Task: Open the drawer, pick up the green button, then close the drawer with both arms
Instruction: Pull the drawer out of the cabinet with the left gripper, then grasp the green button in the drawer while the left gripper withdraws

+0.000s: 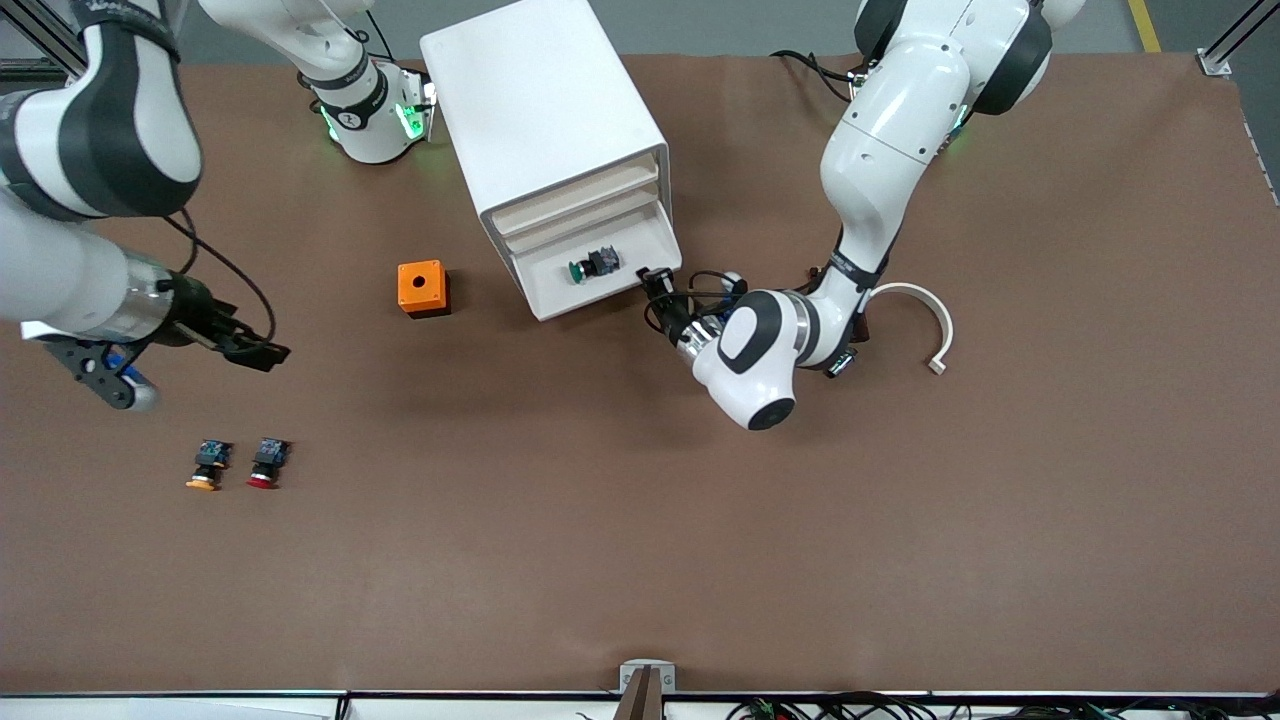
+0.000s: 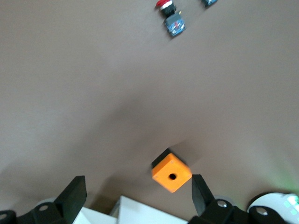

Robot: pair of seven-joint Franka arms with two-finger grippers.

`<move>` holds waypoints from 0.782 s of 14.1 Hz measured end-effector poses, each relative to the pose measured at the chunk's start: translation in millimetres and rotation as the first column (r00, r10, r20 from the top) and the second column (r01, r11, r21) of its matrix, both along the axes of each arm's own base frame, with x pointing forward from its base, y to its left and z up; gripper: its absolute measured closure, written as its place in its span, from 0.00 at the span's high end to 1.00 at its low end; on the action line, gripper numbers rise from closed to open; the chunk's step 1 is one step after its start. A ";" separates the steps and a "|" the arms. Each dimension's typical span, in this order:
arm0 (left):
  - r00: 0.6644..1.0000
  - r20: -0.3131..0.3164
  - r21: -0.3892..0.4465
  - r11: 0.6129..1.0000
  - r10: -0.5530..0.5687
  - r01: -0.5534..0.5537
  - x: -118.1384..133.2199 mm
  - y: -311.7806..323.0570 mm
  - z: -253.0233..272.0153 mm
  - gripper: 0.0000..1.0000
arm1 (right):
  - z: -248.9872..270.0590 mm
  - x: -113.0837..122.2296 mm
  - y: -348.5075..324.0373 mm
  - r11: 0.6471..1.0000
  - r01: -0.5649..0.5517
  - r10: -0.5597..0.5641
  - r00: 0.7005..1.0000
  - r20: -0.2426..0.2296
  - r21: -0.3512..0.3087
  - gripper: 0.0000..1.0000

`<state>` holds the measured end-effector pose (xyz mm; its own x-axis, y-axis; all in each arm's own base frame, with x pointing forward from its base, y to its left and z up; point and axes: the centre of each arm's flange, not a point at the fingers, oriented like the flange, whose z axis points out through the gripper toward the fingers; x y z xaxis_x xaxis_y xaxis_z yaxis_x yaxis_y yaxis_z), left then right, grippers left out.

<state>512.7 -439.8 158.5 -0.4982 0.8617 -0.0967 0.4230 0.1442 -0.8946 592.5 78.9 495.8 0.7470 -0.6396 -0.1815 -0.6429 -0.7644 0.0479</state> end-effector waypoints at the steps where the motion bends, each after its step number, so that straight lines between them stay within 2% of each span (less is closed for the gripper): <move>1: 1.000 0.028 -0.006 1.000 0.007 -0.007 10.9 7.7 3.2 0.14 | 0.1 -2.9 23.4 0.999 0.037 -0.037 0.999 0.008 -0.006 1.00; 5: 0.996 0.082 -0.037 0.999 0.028 -0.025 36.4 32.2 8.3 0.14 | -23.3 -31.1 158.4 0.981 0.196 -0.195 0.976 0.100 -0.001 1.00; 7: 0.995 0.100 -0.060 0.998 0.030 -0.025 42.1 37.3 10.4 0.18 | -37.3 -48.9 210.3 0.967 0.254 -0.254 0.959 0.125 0.012 1.00; 8: 0.994 0.107 -0.066 0.998 0.032 -0.025 44.3 38.2 11.7 0.25 | -46.4 -56.1 230.8 0.960 0.281 -0.280 0.951 0.127 0.013 1.00; 11: 0.992 0.120 -0.074 0.997 0.038 -0.029 50.1 40.3 16.2 0.56 | -84.4 -74.4 288.7 0.935 0.356 -0.354 0.926 0.133 0.011 1.00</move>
<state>562.7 -399.4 174.7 -0.5076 0.8332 -0.2194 0.5252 0.0973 -0.8454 518.1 367.6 411.3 0.4872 -0.8689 -0.0877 -0.8733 -0.4851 -0.0459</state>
